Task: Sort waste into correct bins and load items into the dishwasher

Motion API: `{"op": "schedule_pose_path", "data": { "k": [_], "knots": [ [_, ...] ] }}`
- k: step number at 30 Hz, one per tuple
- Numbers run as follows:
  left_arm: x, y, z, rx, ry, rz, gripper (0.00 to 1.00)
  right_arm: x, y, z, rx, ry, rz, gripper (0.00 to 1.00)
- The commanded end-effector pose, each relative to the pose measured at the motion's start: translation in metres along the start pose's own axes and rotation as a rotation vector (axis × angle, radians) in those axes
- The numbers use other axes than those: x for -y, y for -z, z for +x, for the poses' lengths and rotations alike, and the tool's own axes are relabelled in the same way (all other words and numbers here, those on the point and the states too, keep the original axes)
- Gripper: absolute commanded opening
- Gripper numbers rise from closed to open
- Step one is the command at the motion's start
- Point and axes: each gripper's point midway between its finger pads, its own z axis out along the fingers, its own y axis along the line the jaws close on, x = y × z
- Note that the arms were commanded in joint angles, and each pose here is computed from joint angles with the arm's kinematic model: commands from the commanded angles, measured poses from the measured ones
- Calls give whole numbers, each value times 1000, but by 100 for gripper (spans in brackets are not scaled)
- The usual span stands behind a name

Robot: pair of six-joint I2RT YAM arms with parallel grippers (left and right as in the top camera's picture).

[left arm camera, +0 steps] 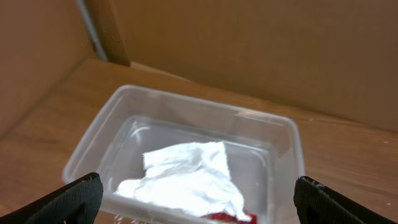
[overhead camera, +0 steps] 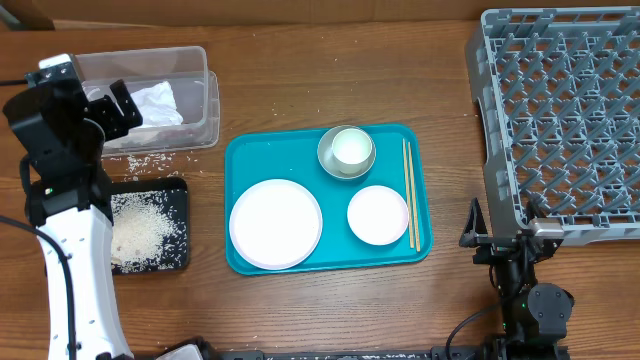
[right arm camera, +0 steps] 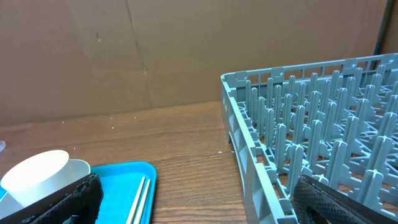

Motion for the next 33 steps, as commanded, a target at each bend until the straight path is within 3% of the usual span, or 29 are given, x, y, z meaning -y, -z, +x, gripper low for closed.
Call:
{"op": "schedule_pose_path", "data": {
  "k": [1,9,22,25,28,31,33],
  "knots": [
    [-27,15,-1,-7,46,-115,100,2,0,1,9,4,11,100],
    [-80,30,42,-135,379,-269,100,2,0,1,9,4,11,100],
    [-82,34,58,-202,389,-284,100,1,0,0,11,-12,5,100],
    [-82,34,58,-202,389,-285,100,-26,2,-1,-3,-157,-152,100],
    [-82,34,58,-202,389,-285,100,-74,17,-8,-63,-386,-441,100],
    [-82,34,58,-203,389,-285,100,-120,49,-16,-223,-651,-744,100],
    [-82,34,58,-203,389,-285,100,-134,63,-13,-368,-816,-828,100]
  ]
}}
